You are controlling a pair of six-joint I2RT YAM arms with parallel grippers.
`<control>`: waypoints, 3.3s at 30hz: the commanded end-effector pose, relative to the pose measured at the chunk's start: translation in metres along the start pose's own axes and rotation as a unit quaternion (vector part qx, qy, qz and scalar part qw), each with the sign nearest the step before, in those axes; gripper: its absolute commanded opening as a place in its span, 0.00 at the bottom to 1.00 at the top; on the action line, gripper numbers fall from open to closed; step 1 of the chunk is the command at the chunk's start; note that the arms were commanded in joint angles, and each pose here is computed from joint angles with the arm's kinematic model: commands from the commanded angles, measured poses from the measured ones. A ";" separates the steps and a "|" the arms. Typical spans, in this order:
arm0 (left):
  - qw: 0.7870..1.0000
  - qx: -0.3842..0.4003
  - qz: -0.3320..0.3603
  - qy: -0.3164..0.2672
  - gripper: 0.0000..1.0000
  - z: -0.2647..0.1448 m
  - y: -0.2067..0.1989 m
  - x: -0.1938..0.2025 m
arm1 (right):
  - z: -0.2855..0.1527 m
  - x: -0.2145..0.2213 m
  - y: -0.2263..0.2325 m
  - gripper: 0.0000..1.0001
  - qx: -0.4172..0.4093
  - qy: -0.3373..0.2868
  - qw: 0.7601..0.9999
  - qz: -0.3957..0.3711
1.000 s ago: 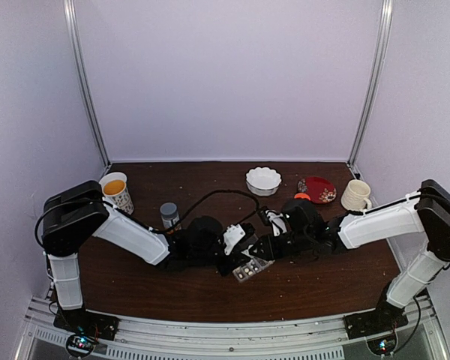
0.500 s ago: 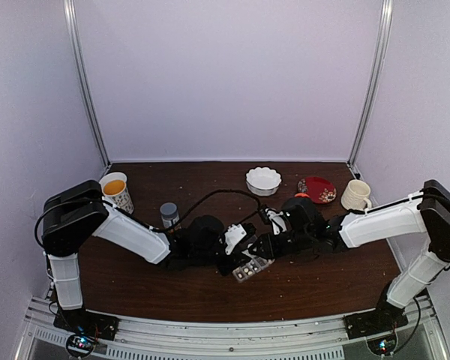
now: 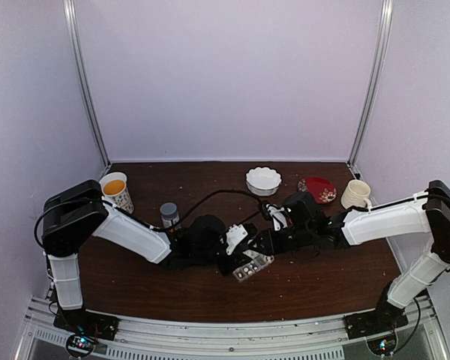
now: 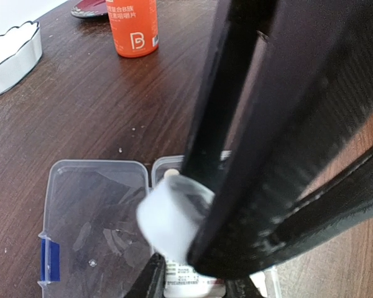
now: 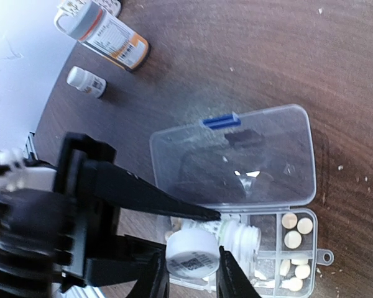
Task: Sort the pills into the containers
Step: Pour the pill into the compartment of the pill container.
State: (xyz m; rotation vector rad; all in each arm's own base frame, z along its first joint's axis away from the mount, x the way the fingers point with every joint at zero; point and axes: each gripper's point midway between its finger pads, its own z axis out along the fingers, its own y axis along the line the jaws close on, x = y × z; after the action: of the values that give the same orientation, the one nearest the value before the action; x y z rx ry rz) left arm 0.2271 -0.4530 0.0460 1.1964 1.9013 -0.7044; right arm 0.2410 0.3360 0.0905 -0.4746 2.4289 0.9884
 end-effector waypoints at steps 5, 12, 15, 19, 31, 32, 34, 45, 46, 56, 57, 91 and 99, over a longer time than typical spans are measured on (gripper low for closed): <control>1.000 0.012 0.010 -0.003 0.00 -0.001 -0.007 -0.009 | 0.024 0.023 -0.021 0.00 0.023 0.054 0.998 0.014; 1.000 0.008 0.011 -0.002 0.00 -0.003 -0.006 -0.012 | -0.001 -0.015 -0.001 0.00 0.016 -0.006 1.000 -0.008; 1.000 0.007 0.011 -0.001 0.00 -0.003 -0.005 -0.013 | -0.010 -0.027 0.009 0.00 0.004 -0.029 0.999 -0.014; 1.000 0.005 0.013 -0.003 0.00 -0.005 -0.005 -0.015 | 0.000 -0.015 0.004 0.00 -0.003 -0.011 1.000 -0.005; 1.000 -0.001 0.020 0.012 0.00 -0.007 -0.003 -0.018 | -0.003 -0.020 -0.002 0.00 0.019 -0.010 1.000 -0.013; 1.000 -0.002 0.020 0.011 0.00 -0.007 -0.002 -0.018 | -0.007 -0.027 0.002 0.00 0.018 -0.022 0.999 -0.016; 1.000 -0.003 0.020 0.011 0.00 -0.007 -0.003 -0.018 | -0.014 -0.033 0.006 0.00 0.014 -0.034 0.999 -0.018; 1.000 -0.002 0.025 0.000 0.00 -0.013 -0.004 -0.029 | 0.023 0.028 -0.014 0.00 -0.002 0.057 0.998 0.017; 1.000 -0.002 0.026 0.000 0.00 -0.013 -0.004 -0.029 | 0.024 0.029 -0.016 0.00 0.003 0.058 0.998 0.016; 1.000 -0.004 0.026 0.006 0.00 -0.012 -0.003 -0.025 | -0.012 -0.027 0.007 0.00 0.009 -0.020 1.000 -0.020; 1.000 -0.003 0.025 0.008 0.00 -0.012 -0.002 -0.024 | -0.014 -0.028 0.008 0.00 0.007 -0.022 1.000 -0.018; 1.000 0.001 0.027 0.014 0.00 -0.012 -0.005 -0.028 | 0.026 0.034 -0.021 0.00 0.023 0.044 0.998 0.026; 1.000 -0.001 0.027 0.014 0.00 -0.013 -0.005 -0.029 | -0.007 -0.021 0.000 0.00 0.027 -0.021 0.999 -0.008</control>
State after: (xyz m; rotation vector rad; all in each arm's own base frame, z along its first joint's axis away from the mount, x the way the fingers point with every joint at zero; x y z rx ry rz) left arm 0.2247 -0.4462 0.0480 1.2736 1.9666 -0.6147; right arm 0.2435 0.3364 0.0706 -0.4543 2.4795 0.9404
